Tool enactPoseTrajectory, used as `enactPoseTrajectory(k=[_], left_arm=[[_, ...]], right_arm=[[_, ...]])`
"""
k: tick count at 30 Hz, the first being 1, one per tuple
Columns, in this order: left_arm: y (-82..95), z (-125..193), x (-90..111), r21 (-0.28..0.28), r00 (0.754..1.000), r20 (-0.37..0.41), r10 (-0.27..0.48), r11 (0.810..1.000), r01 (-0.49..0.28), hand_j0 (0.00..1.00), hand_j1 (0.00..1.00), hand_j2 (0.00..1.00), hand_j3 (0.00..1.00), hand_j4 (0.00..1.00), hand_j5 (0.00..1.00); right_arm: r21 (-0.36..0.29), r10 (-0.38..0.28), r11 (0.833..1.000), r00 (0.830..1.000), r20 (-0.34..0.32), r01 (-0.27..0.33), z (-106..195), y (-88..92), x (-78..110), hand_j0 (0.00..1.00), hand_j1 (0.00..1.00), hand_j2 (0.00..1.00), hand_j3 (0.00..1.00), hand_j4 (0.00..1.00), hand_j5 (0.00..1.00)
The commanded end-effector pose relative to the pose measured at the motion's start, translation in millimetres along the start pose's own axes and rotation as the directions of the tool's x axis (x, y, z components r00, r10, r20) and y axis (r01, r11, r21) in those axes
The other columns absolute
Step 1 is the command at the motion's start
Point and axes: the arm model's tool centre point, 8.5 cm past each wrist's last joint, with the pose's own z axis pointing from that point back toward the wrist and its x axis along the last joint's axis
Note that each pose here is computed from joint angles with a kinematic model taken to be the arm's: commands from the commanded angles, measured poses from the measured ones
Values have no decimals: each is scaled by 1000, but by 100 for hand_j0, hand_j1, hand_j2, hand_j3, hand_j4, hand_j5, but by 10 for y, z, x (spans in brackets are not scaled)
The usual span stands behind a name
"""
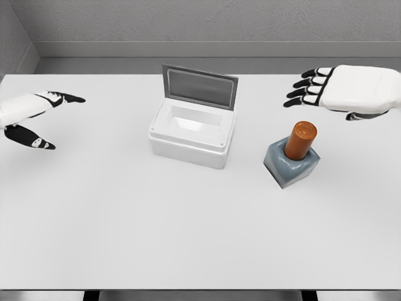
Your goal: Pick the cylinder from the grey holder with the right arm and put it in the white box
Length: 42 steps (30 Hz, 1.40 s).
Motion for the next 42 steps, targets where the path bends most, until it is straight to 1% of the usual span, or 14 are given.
enactPoseTrajectory(k=[1,4,7,9,12,14,15,16,19,22,25,30,38,42], left_arm=[[-112,-112,154,-40,998,56,11,999,-9,100,100,100,100,100,100],[-310,-193,175,-72,993,79,84,994,-79,100,100,100,100,100,100],[-305,-147,89,-12,972,86,219,976,-219,100,100,100,100,100,100],[-311,-189,147,-10,920,156,359,932,-362,100,100,100,100,100,100],[-225,-435,113,21,782,292,550,814,-581,100,100,100,100,100,100],[-247,-463,118,20,777,296,556,809,-587,100,100,100,100,100,100],[-293,-435,82,1,812,253,527,839,-544,100,100,100,100,100,100],[-316,-404,-20,27,801,236,551,820,-572,100,100,100,100,100,100],[-236,-808,-14,55,678,234,697,686,-725,100,100,100,100,100,100],[-227,-812,-69,71,678,217,702,682,-728,100,100,100,100,100,100],[-250,-826,-38,61,711,219,668,718,-694,100,100,100,100,100,100],[-345,-912,-123,77,692,198,694,693,-717,100,100,100,100,100,100],[17,-806,-235,144,735,207,645,723,-675,100,100,100,100,100,100],[82,-726,-340,196,727,215,652,701,-686,100,100,100,100,100,100]], right_arm=[[-5,-4,1000,1000,4,4,-22,-3,5,100,100,100,100,100,100],[-10,0,1000,1000,-1,-1,-4,-32,-8,100,100,100,100,100,100],[-3,1,1000,1000,0,-1,-20,-13,-4,100,100,100,100,100,100],[-5,-3,1000,1000,4,3,-24,-14,0,100,100,100,100,100,100],[56,-30,998,997,68,26,-219,198,144,100,100,100,100,100,100],[59,-34,998,997,76,30,-241,212,161,100,100,100,100,100,100],[75,-45,996,994,97,38,-302,274,211,100,100,100,100,100,100],[87,-51,995,993,106,42,-328,318,238,100,100,100,100,100,100],[78,-50,996,992,117,41,-372,301,258,100,100,100,100,100,100],[66,-53,997,991,126,45,-429,283,270,100,100,100,100,100,100],[68,-72,996,990,119,64,-472,329,228,100,100,100,100,100,100],[89,-85,993,990,113,75,-487,406,207,100,100,100,100,100,100],[102,-110,990,990,88,100,-471,483,125,100,100,100,100,100,100],[103,-113,989,989,93,104,-506,494,132,100,100,100,100,100,100]])
